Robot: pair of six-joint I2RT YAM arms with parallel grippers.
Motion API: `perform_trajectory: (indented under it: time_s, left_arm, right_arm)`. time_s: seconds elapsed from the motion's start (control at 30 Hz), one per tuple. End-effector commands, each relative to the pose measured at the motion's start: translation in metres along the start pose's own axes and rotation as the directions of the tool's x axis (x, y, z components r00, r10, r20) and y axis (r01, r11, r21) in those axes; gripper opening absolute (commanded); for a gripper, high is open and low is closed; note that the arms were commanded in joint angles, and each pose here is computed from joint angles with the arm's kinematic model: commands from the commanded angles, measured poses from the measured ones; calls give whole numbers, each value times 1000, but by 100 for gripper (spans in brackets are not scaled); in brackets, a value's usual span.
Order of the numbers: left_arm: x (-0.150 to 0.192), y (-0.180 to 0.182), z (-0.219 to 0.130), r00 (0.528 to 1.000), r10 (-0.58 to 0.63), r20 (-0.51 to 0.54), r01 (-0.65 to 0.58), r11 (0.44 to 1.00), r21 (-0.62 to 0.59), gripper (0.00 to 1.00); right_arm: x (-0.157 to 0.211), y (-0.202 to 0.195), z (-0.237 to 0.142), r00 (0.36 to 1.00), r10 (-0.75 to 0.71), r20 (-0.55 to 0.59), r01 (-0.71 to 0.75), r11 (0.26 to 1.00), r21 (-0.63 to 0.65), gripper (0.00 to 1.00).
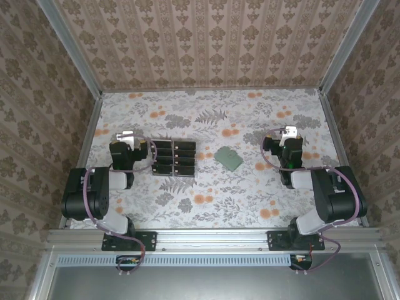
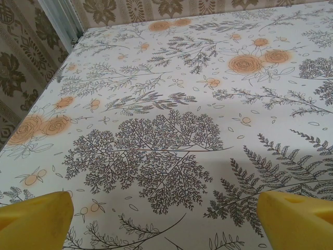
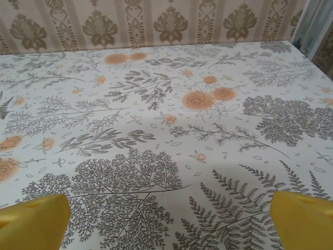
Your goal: Put the credit cards into the card holder
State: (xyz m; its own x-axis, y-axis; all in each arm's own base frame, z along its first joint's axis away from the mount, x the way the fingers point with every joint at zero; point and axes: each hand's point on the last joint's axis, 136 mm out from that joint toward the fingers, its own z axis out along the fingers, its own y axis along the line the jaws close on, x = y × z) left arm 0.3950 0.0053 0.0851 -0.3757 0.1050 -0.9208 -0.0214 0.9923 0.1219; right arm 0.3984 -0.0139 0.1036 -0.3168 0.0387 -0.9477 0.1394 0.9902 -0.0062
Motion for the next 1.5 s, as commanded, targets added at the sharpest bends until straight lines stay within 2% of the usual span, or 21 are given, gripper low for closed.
perform_trajectory:
  time_s: [0.0,0.5,0.73,0.87,0.97,1.03,1.23,1.33,1.47]
  left_arm:
    - [-10,-1,1,999,-13,30,13,1000,6,100]
    - [-11,-1,-1,999,-15,37,15,1000,6,100]
    - [-13,19,-11,994,-78,71,83,994,-69,100]
    - [-18,23,-13,995,-74,72,81,992,-101,100]
    - [-21,32,-20,993,-97,71,106,983,-150,100]
    - [-26,37,-23,992,-105,67,115,979,-170,100]
    - [-53,57,-48,983,-164,82,180,950,-255,100]
    - [-66,58,-62,973,-228,23,226,940,-256,100]
    - [-74,47,-81,948,-316,-42,301,929,-215,100]
  right_arm:
    - [6,9,2,999,-24,-21,23,998,-57,100]
    - [5,8,2,1000,-15,-26,13,998,-68,100]
    - [-13,-1,-11,1000,8,-27,-8,1000,-18,100]
    - [-35,-6,-30,994,84,-68,-84,996,3,100]
    - [-51,-11,-42,972,224,-72,-222,974,36,100]
    - [-59,-8,-49,953,285,-106,-284,958,28,100]
    - [-60,33,-62,915,274,-297,-324,936,-135,100]
    - [-50,55,-70,903,204,-379,-289,940,-183,100]
    - [-23,88,-77,881,45,-472,-171,958,-229,98]
